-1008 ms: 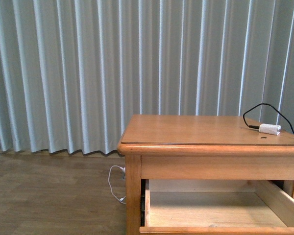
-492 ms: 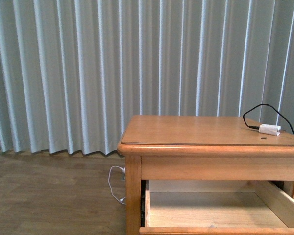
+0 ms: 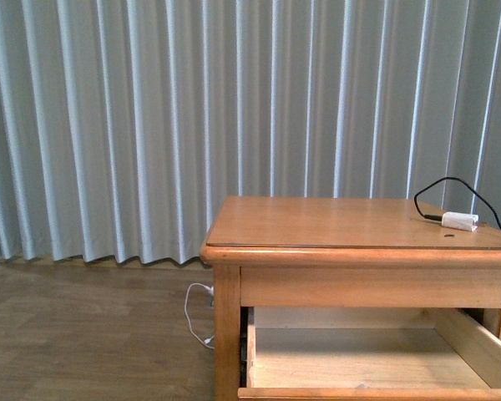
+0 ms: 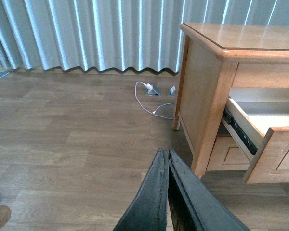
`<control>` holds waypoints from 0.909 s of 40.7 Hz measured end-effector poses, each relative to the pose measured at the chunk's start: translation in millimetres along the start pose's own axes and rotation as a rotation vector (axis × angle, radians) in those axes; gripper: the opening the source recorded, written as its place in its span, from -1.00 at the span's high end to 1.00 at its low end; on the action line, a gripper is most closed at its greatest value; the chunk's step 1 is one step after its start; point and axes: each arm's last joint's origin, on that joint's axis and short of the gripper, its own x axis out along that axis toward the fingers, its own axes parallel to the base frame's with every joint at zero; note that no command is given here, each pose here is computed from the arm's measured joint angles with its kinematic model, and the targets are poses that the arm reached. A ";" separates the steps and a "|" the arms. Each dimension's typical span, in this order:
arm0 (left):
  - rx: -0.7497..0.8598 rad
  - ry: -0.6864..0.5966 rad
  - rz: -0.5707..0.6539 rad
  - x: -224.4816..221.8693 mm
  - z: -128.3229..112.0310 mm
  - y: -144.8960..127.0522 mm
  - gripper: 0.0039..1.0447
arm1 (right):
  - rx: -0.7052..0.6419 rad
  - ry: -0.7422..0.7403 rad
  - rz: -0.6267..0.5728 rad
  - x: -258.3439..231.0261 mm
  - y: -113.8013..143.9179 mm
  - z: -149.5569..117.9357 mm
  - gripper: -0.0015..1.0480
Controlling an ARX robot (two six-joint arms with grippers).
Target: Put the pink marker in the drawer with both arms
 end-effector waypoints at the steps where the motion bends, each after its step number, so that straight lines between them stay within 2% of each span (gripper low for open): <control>1: -0.001 0.000 0.000 0.0 0.0 0.0 0.90 | 0.000 0.000 0.000 0.0 0.0 0.0 -0.83; 3: 0.000 0.000 0.000 0.0 0.0 0.0 0.70 | -0.003 -0.002 -0.006 0.0 0.0 0.1 -0.83; 6: 0.000 0.000 0.000 0.0 0.0 0.0 0.49 | -0.037 -0.021 -0.086 1.1 -0.9 1.0 -0.83; 8: 0.000 0.000 0.000 0.0 0.0 0.0 0.32 | -0.043 0.021 -0.108 3.4 -3.0 -1.3 -0.83; 14: 0.000 0.000 0.000 0.0 0.0 0.0 -0.30 | -0.095 0.200 -0.066 23.0 -7.4 -14.2 -0.83; 20: 0.000 0.000 0.000 0.0 0.0 0.0 -0.91 | -0.138 0.259 -0.035 54.7 -11.1 -23.8 -0.83; 27: 0.000 0.000 0.000 0.0 0.0 0.0 -0.89 | -0.136 0.320 -0.037 101.2 -15.9 -43.9 -0.83; 37: 0.000 0.000 0.000 0.0 0.0 0.0 -0.89 | -0.140 0.280 -0.062 156.6 -17.8 -57.7 -0.83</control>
